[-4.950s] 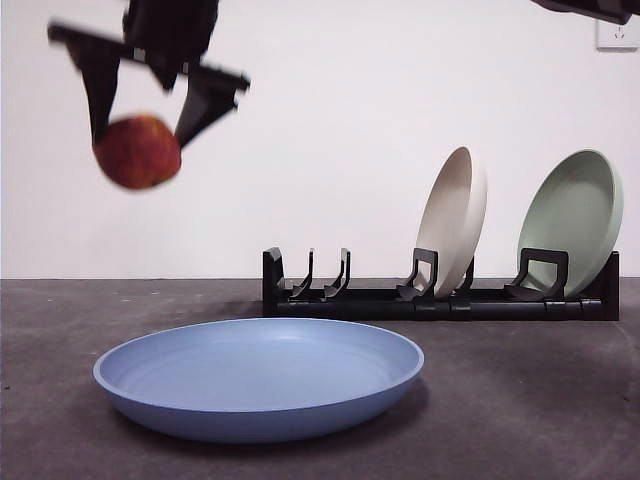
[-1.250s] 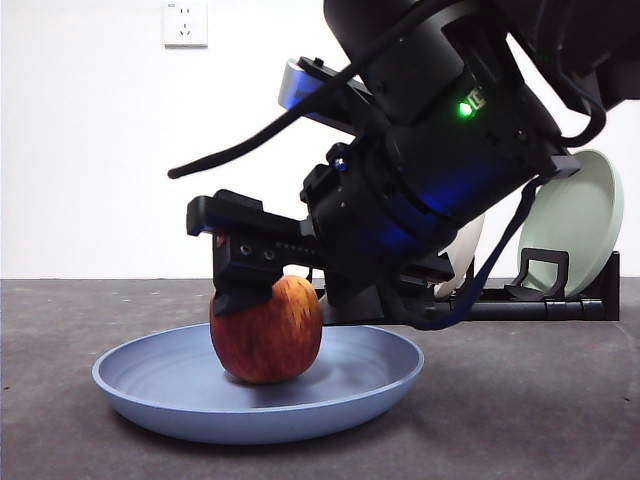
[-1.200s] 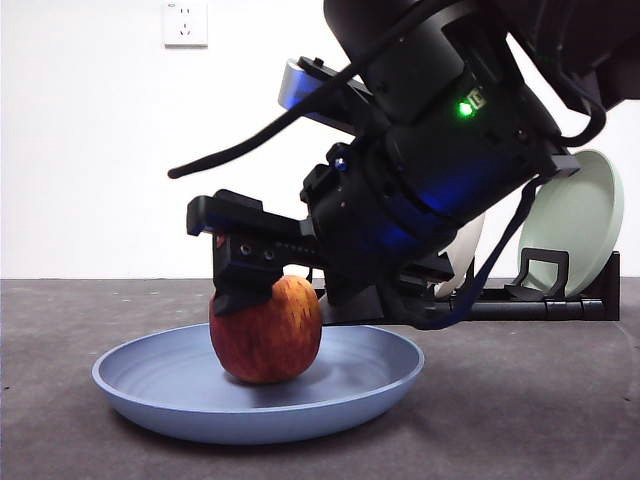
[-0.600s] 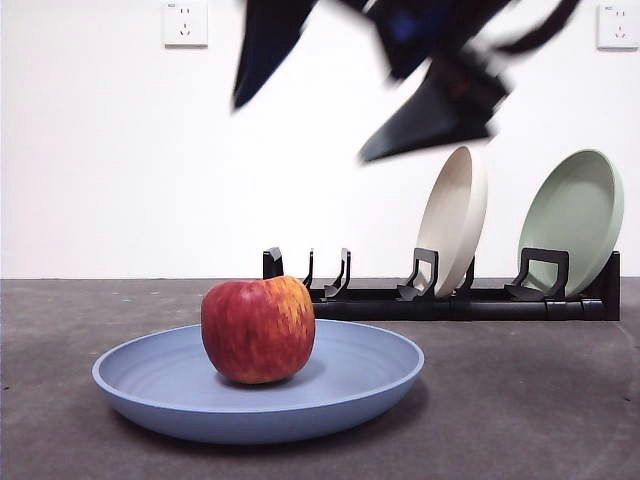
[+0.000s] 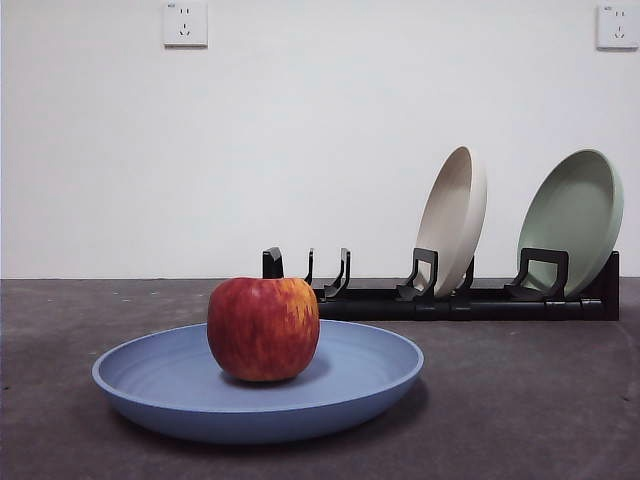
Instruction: Take the blue plate from the plate rack,put the plate on the table,take the apple from the table,put the apple in the plate
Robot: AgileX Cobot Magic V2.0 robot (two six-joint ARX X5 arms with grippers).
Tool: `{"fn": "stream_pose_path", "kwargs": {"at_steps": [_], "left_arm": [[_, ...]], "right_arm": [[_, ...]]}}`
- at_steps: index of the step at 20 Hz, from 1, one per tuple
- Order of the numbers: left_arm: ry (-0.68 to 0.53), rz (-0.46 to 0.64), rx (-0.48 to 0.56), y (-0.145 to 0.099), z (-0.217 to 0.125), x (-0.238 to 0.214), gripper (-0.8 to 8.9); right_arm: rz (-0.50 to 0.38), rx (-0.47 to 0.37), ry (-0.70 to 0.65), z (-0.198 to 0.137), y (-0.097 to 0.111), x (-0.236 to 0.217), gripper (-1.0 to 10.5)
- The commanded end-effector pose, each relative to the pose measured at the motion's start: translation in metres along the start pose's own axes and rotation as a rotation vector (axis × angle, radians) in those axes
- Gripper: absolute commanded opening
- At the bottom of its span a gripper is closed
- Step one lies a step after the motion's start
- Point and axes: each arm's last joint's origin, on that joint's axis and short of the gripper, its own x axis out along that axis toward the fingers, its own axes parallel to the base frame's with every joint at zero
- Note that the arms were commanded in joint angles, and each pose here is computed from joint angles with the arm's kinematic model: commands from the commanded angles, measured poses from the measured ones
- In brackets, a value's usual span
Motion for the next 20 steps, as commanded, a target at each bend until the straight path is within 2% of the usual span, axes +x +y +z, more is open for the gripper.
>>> {"fn": "stream_pose_path", "kwargs": {"at_steps": [1,8,17,18,20], "left_arm": [[0.007,0.015,0.011,-0.002,0.002,0.003,-0.04],[0.047,0.032,0.035,-0.01,0.007,0.011,-0.04],[0.129,0.071,0.087,-0.026,0.015,0.03,-0.04],[0.141,0.076,0.108,-0.028,0.016,0.033,-0.04],[0.152,0.09,0.298,-0.027,0.017,0.034,-0.03]], "right_arm": [[-0.017,-0.006,0.025,0.003,-0.003,-0.007,0.0],[-0.024,-0.01,0.046,0.005,-0.006,-0.016,0.0],[-0.096,-0.122,0.263,-0.016,-0.016,-0.02,0.0],[-0.105,-0.137,0.287,-0.018,-0.017,-0.021,0.0],[-0.104,-0.135,0.284,-0.018,-0.017,-0.021,0.0]]}}
